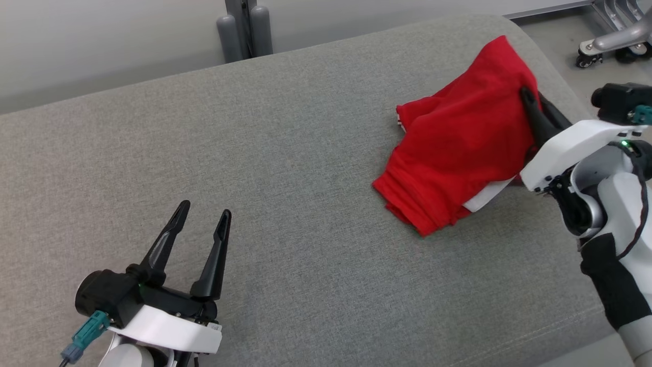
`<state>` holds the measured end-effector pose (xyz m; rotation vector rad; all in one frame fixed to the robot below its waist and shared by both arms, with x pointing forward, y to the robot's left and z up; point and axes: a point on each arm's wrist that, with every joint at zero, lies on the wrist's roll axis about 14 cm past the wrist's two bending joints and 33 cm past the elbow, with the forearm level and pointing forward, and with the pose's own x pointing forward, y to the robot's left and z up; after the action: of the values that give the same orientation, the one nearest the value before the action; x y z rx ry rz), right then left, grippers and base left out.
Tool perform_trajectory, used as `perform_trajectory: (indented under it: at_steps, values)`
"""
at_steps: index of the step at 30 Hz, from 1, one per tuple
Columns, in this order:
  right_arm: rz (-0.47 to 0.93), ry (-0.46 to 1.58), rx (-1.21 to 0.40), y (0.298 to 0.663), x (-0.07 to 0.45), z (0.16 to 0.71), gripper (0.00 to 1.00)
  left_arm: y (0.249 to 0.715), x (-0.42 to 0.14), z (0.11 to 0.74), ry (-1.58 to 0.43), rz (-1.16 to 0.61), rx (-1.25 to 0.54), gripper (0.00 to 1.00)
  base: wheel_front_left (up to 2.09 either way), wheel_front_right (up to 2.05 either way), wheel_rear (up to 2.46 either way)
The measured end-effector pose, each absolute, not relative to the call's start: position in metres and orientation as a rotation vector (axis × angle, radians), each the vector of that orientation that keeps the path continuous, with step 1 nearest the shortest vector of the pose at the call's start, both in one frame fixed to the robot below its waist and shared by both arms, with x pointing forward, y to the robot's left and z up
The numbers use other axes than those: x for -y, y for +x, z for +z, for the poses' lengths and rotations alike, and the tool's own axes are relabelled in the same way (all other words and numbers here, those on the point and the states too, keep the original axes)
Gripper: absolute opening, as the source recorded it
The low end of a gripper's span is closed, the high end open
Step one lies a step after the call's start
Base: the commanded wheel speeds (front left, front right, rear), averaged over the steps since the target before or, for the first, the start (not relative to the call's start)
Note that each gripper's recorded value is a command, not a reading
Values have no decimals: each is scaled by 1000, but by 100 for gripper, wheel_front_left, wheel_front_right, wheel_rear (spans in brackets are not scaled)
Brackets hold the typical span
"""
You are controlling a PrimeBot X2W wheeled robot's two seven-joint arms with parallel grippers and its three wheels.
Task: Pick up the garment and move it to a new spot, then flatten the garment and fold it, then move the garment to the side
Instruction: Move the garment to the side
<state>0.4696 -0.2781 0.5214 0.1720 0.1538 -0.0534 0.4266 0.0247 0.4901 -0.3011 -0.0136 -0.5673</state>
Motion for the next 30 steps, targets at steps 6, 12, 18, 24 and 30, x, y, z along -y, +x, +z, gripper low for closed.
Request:
perform_trajectory:
  at_steps: [6, 12, 18, 24, 30]
  values:
    - [-169, 130, -191, 464, 323, 506, 0, 431, -31, 480, -291, -560, -7, 100, 0, 0, 0]
    - [-269, 32, -243, 452, 363, 491, 0, 435, -33, 473, -282, -566, -22, 100, 0, 0, 0]
    - [-311, 7, -240, 461, 365, 482, 8, 440, -34, 464, -280, -572, -41, 100, 0, 0, 0]
    - [-339, -26, -232, 471, 370, 481, 100, 444, -40, 461, -274, -563, -46, 100, 0, 0, 0]
    - [-348, -48, -190, 475, 370, 491, 100, 443, -49, 466, -277, -532, -36, 100, 0, 0, 0]
